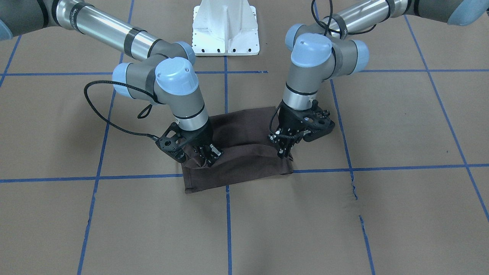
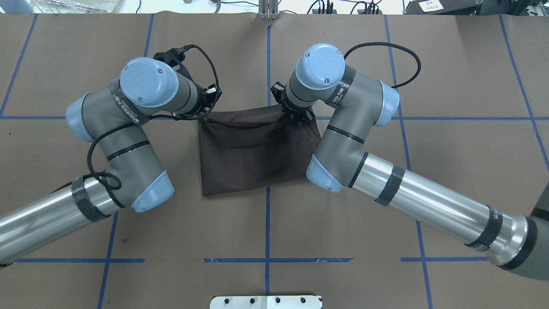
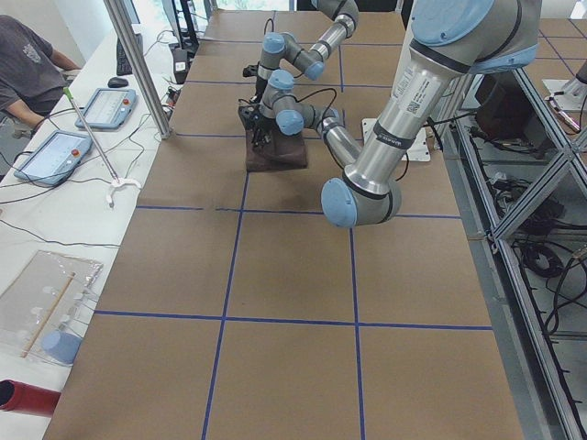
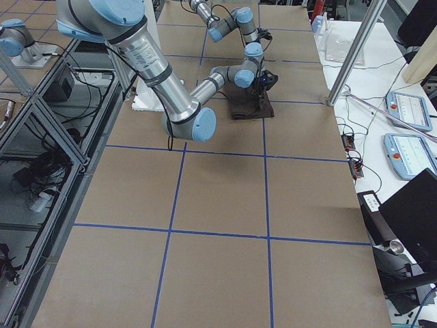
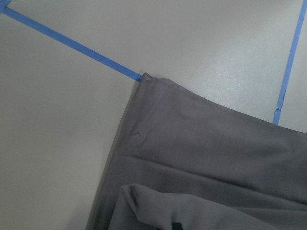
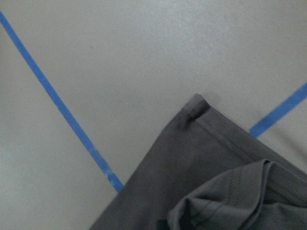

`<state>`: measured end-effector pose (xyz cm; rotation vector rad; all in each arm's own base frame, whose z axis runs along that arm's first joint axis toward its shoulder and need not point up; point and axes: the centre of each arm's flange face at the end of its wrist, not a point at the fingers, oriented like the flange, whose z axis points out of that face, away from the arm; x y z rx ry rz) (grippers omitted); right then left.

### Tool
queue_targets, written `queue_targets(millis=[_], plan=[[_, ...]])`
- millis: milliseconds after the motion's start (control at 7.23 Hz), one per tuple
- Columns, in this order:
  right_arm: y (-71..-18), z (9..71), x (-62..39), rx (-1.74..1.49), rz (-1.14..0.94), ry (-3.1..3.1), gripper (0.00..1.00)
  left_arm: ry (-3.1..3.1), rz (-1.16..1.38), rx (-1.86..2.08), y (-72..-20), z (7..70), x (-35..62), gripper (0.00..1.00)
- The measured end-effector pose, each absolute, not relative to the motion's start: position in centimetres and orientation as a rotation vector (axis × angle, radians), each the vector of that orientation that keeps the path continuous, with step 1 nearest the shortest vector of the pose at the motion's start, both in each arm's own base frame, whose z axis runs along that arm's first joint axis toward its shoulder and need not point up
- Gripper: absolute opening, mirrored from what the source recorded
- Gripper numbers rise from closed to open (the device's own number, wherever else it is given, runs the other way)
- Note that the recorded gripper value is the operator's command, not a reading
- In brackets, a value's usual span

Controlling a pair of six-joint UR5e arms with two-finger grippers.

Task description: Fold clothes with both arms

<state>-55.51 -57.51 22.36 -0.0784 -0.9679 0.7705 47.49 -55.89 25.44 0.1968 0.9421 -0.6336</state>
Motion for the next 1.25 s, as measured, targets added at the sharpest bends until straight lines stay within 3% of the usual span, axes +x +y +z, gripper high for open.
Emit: queue_targets(millis=[277,692,1245], plan=[[-63.8,23.9,-52.9,-0.049,0.727,-0.978,1.00,0.903,-0.602,0.266,-61.2,26.8,45.3,1.00],[-68.4,26.1,-46.2,-0.017,0.640,-0.976,1.00,0.923,-0.529,0.234,-61.5,27.2,44.0,1.00],[-68.0,40.9,-24.6,0.103,0.258,-0.972,1.00,0.949,-0.254,0.281,-57.6,31.7,30.0,1.00]])
